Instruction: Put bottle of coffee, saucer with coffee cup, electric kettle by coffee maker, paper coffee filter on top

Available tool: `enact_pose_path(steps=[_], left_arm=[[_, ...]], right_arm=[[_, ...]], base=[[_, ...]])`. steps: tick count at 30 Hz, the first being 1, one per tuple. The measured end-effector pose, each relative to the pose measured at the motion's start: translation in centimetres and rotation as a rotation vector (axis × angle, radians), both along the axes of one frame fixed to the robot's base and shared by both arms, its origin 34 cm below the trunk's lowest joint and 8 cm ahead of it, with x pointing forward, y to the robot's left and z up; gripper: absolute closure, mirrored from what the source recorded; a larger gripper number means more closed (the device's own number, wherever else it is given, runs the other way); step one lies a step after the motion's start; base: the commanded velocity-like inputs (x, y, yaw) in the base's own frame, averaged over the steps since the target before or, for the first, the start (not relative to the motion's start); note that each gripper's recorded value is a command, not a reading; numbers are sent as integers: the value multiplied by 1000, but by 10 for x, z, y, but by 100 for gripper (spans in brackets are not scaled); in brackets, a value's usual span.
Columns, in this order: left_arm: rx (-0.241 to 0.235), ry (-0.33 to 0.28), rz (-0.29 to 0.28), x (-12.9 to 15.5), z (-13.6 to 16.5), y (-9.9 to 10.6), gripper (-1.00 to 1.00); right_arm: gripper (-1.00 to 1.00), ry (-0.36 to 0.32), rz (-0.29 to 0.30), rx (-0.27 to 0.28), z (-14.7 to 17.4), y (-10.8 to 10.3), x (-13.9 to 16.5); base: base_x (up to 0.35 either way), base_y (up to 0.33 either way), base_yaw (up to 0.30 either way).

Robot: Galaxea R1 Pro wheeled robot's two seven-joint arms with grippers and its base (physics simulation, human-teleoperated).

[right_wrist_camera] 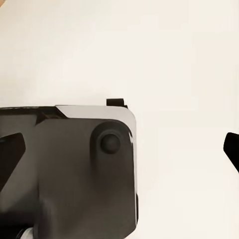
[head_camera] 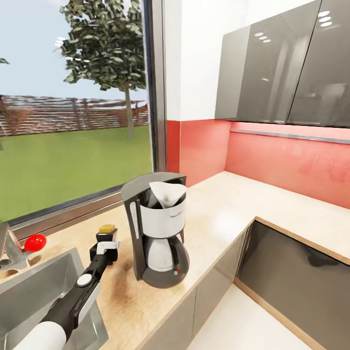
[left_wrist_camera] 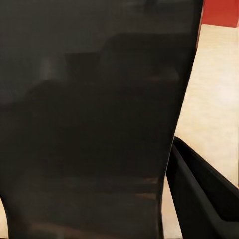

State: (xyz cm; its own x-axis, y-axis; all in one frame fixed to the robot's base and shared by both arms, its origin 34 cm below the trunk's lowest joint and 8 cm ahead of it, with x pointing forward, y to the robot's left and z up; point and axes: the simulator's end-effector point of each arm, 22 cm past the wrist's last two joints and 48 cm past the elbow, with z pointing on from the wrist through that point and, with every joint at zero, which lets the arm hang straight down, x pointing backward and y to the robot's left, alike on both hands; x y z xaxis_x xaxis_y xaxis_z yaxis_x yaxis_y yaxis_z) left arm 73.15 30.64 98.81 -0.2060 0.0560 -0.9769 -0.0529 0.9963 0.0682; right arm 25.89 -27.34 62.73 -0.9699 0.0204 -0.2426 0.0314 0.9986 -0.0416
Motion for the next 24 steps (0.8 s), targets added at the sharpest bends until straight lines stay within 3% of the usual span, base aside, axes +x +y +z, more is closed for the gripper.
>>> enact_pose_path(steps=[10,24], left_arm=[[-6,3,-3,0,-1,-4,100],[-9,4,-7,-1,-2,-6,100]], right_arm=[[-100,0,0,0,0,0,0],[-100,1,0,-1,0,0,0]], base=[[0,-108,0],[0,-6,0]])
